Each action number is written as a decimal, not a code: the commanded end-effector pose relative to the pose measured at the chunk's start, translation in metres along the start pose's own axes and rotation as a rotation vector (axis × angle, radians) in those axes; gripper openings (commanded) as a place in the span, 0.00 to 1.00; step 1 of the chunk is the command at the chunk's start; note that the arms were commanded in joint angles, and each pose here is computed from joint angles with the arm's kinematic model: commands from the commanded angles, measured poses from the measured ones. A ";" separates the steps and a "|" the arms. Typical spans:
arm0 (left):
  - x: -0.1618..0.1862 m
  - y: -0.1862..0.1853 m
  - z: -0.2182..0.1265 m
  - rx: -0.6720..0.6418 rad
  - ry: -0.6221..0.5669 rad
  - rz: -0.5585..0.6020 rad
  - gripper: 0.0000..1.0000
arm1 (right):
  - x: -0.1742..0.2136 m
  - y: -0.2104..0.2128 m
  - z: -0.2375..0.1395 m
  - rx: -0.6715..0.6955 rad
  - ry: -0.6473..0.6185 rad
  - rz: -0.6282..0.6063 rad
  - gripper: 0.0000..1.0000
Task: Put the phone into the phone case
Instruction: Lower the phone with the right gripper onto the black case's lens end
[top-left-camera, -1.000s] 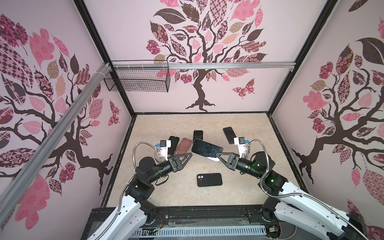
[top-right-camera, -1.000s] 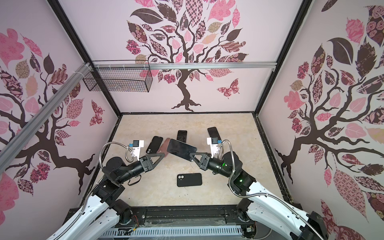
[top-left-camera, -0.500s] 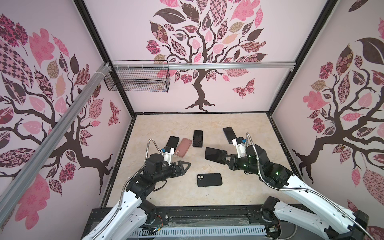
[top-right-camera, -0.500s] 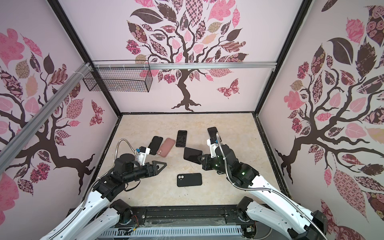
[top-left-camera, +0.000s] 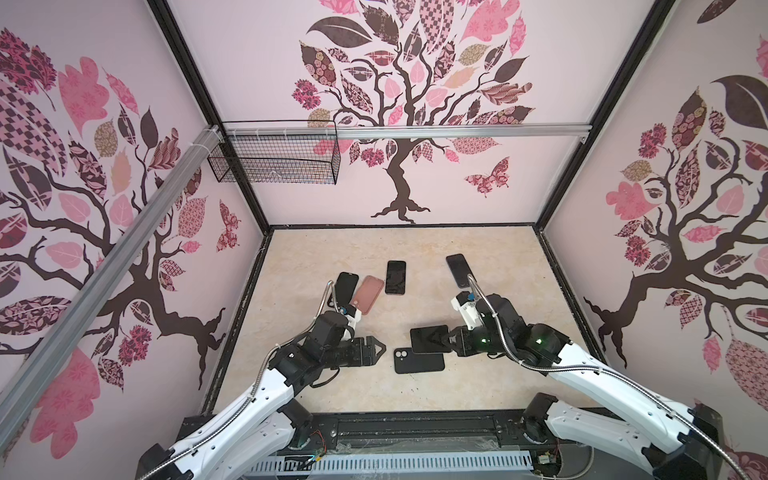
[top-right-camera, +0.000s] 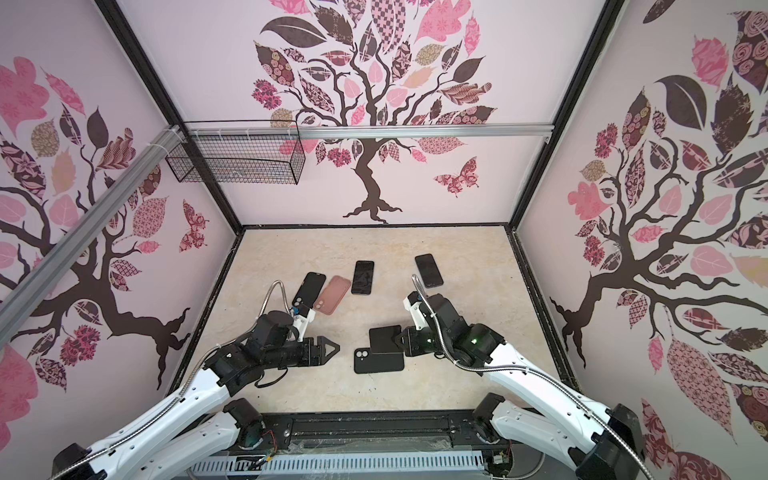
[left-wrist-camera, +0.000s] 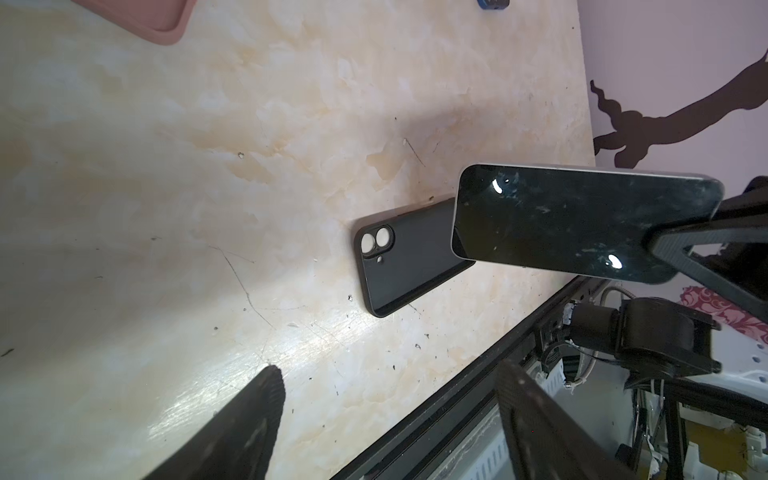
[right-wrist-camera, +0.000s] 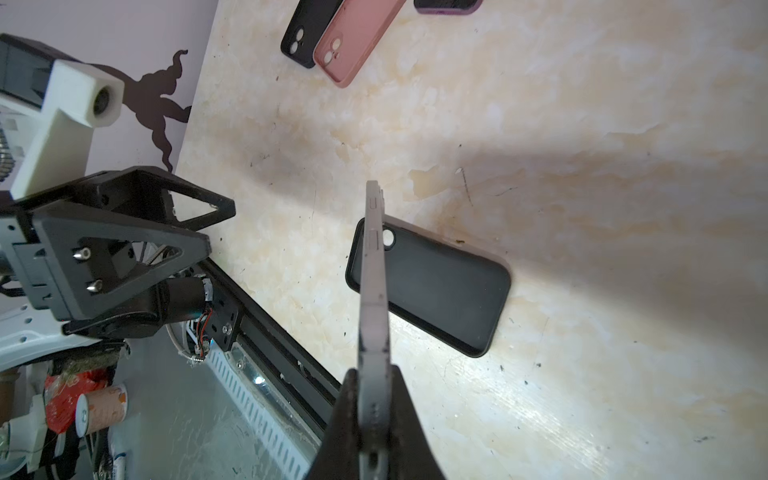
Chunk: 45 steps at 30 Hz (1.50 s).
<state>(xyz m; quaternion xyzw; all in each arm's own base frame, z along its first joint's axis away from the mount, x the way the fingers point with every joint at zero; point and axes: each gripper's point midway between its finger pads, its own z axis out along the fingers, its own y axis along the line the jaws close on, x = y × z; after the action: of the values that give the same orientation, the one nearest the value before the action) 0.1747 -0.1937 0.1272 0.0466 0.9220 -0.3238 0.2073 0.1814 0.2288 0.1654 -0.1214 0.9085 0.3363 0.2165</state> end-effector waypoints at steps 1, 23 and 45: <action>-0.013 -0.008 -0.001 0.005 -0.035 0.028 0.81 | -0.005 0.014 -0.001 -0.078 -0.011 -0.016 0.00; -0.003 -0.008 0.041 0.041 0.061 0.054 0.68 | 0.012 0.004 0.030 -0.285 0.068 0.137 0.00; 0.026 0.003 0.082 0.044 0.173 0.031 0.54 | 0.025 -0.018 0.049 -0.320 0.120 0.236 0.00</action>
<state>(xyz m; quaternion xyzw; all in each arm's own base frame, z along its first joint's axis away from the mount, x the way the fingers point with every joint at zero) 0.1804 -0.2392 0.0609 0.0859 0.9323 -0.3280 0.1261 0.1764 0.2408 0.1027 -0.0577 0.8748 0.4717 0.0943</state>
